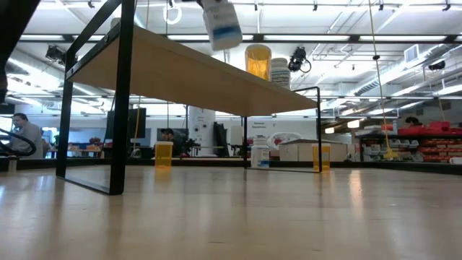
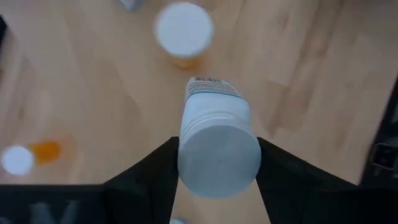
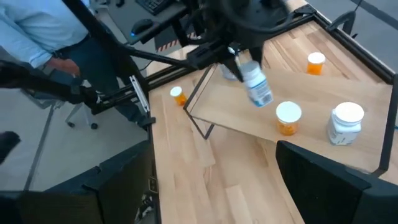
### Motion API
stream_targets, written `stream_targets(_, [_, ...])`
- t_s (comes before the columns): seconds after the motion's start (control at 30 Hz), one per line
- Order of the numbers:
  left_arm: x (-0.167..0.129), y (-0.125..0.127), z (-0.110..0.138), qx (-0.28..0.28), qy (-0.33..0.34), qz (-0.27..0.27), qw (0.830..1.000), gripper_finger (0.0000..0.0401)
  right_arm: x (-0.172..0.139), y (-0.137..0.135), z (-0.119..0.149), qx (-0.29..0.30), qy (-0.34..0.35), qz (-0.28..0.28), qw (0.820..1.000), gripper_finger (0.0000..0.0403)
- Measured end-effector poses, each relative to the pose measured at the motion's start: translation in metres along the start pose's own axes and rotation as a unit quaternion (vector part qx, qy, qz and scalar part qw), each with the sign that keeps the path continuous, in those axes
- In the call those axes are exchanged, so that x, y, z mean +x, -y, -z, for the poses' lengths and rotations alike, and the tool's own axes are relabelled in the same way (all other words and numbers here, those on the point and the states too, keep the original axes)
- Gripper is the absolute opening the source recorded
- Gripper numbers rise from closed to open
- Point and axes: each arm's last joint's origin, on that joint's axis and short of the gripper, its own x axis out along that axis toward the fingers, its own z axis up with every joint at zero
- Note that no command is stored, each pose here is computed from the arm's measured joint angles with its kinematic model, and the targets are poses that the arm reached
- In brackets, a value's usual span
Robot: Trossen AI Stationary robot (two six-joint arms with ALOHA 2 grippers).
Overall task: Pick and place medicine bottles onto shelf by color
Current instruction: Put the pill bottle on the shelf
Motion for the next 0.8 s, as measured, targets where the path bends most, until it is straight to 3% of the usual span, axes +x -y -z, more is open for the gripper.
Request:
stream_targets(0.4, [0.005,-0.083,-0.018,0.115,-0.007,-0.052,0.992,0.0191,0.003,0.01,-0.01,0.076,0.097,0.09,0.988,0.0348])
stream_targets(0.67, [0.021,-0.135,-0.025,0.089,-0.035,-0.078,0.992,0.0202,0.012,0.027,-0.024,0.137,0.129,0.147,0.971,0.0348])
stream_targets(0.8, [0.038,-0.141,-0.03,0.083,-0.055,-0.079,0.992,0.0202,0.02,0.032,-0.029,0.146,0.124,0.162,0.968,0.0348])
